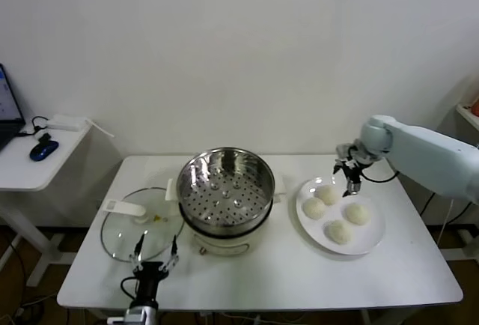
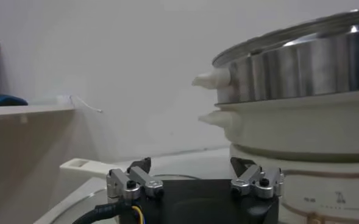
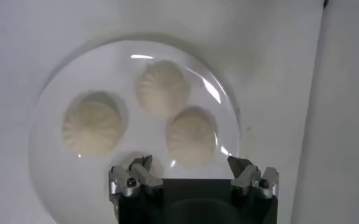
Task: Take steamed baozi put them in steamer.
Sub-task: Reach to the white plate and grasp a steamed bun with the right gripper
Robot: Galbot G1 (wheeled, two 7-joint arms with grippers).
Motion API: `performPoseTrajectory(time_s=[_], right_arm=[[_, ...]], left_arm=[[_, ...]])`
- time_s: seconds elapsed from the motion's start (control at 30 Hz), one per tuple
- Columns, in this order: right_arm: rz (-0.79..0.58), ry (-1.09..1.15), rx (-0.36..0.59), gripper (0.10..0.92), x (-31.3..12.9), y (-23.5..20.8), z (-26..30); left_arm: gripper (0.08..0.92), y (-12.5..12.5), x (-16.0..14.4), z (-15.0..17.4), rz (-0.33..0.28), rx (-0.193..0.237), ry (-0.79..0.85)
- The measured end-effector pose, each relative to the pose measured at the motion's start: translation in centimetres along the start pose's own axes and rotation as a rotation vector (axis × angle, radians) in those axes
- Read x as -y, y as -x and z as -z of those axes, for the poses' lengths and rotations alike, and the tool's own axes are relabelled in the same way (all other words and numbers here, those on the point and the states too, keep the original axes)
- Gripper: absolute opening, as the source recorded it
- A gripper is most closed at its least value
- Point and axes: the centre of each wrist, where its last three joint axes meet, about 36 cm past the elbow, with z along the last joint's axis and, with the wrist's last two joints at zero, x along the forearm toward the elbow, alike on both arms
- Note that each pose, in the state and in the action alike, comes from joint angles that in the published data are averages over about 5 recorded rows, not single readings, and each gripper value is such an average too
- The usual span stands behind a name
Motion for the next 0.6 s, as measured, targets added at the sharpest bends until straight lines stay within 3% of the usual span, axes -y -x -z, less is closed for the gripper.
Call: performPoseTrajectory(time_s=[0.6], right_arm=[[0.018,0.058,-0.014,0.823,0.8,5.0,1.2]], left_arm=[[0.823,-0.1,0.2,-0.8,-0.020,-0.009,0.027]])
